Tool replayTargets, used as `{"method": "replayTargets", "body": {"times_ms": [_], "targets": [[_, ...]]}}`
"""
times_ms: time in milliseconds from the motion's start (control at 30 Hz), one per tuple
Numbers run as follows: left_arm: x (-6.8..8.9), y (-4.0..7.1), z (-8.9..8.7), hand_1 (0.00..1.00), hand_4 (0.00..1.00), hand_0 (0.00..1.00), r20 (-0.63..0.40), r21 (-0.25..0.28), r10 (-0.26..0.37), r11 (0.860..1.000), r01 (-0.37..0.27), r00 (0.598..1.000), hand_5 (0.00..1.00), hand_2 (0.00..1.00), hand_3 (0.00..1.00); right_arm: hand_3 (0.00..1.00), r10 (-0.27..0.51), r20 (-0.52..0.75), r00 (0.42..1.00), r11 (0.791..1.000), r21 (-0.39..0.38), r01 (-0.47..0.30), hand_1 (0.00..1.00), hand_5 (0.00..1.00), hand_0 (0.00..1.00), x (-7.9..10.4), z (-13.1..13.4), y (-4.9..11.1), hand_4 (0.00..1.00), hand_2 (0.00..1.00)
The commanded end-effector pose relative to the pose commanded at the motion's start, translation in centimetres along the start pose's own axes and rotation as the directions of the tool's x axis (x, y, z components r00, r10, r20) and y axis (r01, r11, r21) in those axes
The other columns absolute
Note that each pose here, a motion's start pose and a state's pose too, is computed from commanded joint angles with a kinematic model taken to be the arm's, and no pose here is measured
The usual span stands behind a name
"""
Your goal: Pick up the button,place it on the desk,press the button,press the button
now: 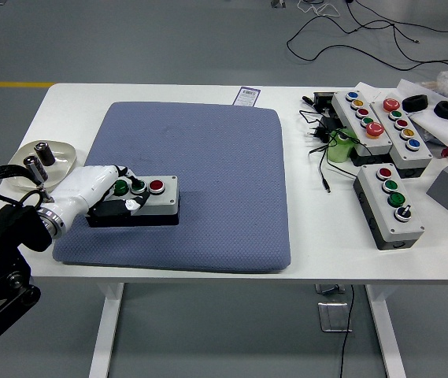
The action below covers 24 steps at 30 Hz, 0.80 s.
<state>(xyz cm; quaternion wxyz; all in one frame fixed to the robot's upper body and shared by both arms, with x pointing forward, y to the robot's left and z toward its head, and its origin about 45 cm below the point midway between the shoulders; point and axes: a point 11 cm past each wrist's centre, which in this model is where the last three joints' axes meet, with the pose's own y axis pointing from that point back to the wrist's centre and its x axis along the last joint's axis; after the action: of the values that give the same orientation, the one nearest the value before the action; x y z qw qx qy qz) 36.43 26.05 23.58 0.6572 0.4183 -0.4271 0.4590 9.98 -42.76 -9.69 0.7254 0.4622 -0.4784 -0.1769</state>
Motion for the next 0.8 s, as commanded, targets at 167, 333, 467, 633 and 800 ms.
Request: {"method": "replayTargets", "body": {"times_ms": [167, 333, 467, 633, 800], "targets": [[0.9, -0.3, 1.5, 0.002, 0.661, 0.002, -0.04, -0.046, 0.056, 0.997, -0.058, 0.998, 0.869, 0.002, 0.654, 0.624, -0.001, 0.0, 1.0, 1.0, -0.001, 0.001, 0.658, 0.173, 0.673, 0.0, 0.0, 0.0, 0.31, 0.674], [0.1, -0.6, 1.9, 0.002, 0.663, 0.002, -0.034, -0.055, 0.026, 0.998, -0.028, 0.999, 0.866, 0.002, 0.656, 0.624, -0.003, -0.002, 1.0, 1.0, -0.002, 0.003, 0.658, 0.173, 0.673, -0.1, 0.1, 0.0, 0.31, 0.674], [-0.5, -0.6, 1.7, 0.002, 0.663, 0.002, -0.026, -0.045, 0.0, 0.999, -0.001, 1.0, 0.866, 0.002, 0.656, 0.624, -0.004, -0.003, 1.0, 1.0, -0.004, 0.004, 0.658, 0.173, 0.673, -0.2, 0.1, 0.0, 0.31, 0.674], [-1.5, -0.5, 1.5, 0.002, 0.661, 0.002, -0.01, -0.038, -0.037, 0.999, 0.037, 0.999, 0.873, 0.002, 0.652, 0.624, -0.005, -0.005, 1.0, 1.0, -0.006, 0.005, 0.658, 0.173, 0.673, -0.3, 0.3, 0.0, 0.31, 0.674], [-2.7, -0.4, 1.4, 0.002, 0.66, 0.002, 0.002, -0.03, -0.08, 0.996, 0.08, 0.997, 0.879, 0.002, 0.654, 0.624, -0.005, -0.01, 1.0, 1.0, -0.009, 0.005, 0.658, 0.173, 0.673, -0.3, 0.5, 0.0, 0.31, 0.674]]}}
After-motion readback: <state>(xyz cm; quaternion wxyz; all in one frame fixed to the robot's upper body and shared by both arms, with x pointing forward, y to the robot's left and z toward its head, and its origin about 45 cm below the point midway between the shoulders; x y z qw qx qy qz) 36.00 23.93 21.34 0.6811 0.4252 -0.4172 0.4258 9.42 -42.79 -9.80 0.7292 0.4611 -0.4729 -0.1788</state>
